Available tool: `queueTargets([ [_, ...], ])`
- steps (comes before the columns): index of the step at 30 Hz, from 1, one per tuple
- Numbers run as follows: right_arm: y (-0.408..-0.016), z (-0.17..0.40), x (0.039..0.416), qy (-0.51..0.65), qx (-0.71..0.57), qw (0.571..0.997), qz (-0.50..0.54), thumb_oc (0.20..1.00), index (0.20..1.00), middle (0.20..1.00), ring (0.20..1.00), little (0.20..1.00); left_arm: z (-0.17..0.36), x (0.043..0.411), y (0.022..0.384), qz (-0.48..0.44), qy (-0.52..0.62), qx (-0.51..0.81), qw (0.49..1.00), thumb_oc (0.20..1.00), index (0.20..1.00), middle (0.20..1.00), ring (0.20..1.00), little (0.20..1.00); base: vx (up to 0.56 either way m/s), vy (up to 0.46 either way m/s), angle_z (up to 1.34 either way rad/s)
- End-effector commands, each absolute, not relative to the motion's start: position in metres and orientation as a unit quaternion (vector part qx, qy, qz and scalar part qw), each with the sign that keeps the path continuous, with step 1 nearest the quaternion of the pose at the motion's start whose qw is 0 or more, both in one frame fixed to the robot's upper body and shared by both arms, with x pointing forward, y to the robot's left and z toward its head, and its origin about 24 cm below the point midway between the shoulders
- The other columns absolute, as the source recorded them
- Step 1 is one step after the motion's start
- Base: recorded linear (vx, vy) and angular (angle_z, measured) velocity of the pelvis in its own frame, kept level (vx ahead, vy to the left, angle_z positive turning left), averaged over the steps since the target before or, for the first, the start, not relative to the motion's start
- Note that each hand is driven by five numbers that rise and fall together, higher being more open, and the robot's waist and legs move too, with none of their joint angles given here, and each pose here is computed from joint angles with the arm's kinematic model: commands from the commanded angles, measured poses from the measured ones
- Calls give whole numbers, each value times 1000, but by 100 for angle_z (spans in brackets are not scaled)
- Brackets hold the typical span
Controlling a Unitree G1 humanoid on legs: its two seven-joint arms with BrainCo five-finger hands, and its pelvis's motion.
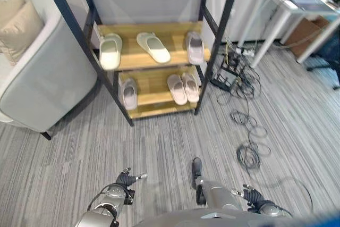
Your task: Arrange the slippers neatly on the shoe rack.
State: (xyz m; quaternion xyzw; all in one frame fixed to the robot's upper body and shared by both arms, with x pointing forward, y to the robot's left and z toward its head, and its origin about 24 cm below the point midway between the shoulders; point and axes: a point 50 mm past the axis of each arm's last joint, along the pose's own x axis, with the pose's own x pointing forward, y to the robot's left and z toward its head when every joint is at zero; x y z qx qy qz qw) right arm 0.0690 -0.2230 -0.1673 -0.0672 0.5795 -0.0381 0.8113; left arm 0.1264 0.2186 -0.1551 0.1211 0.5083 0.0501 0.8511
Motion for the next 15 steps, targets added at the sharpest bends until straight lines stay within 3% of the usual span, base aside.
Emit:
queueTargets([
  [1,-219,-165,77,555,-77,828,-26,1000,1000,1000,1000,1000,-154,116,238,83,513,120,846,1000,1000,1000,1000,1000,150,-81,-9],
  [4,-211,-162,91,530,-101,842,0,1000,1000,1000,1000,1000,-158,106,231,80,530,113,837,1000,1000,1000,1000,1000,152,-85,-12],
  [7,-196,-138,145,419,-136,897,39,1000,1000,1000,1000,1000,-152,134,218,68,490,122,860,1000,1000,1000,1000,1000,70,-14,12],
  [8,-186,-120,163,353,-153,920,69,1000,1000,1000,1000,1000,-155,127,215,59,505,143,849,1000,1000,1000,1000,1000,241,196,64],
  [10,-210,-103,194,313,-191,929,51,1000,1000,1000,1000,1000,-158,119,219,85,527,110,838,1000,1000,1000,1000,1000,317,296,40],
  [12,-222,-81,205,253,-142,955,54,1000,1000,1000,1000,1000,-165,101,210,51,554,116,823,1000,1000,1000,1000,1000,284,492,-40],
  [13,-212,-97,187,307,-172,935,43,1000,1000,1000,1000,1000,-168,82,219,62,575,107,808,1000,1000,1000,1000,1000,185,491,-58],
  [15,-204,-92,184,290,-169,940,61,1000,1000,1000,1000,1000,-167,79,224,75,576,99,808,1000,1000,1000,1000,1000,74,247,-52],
])
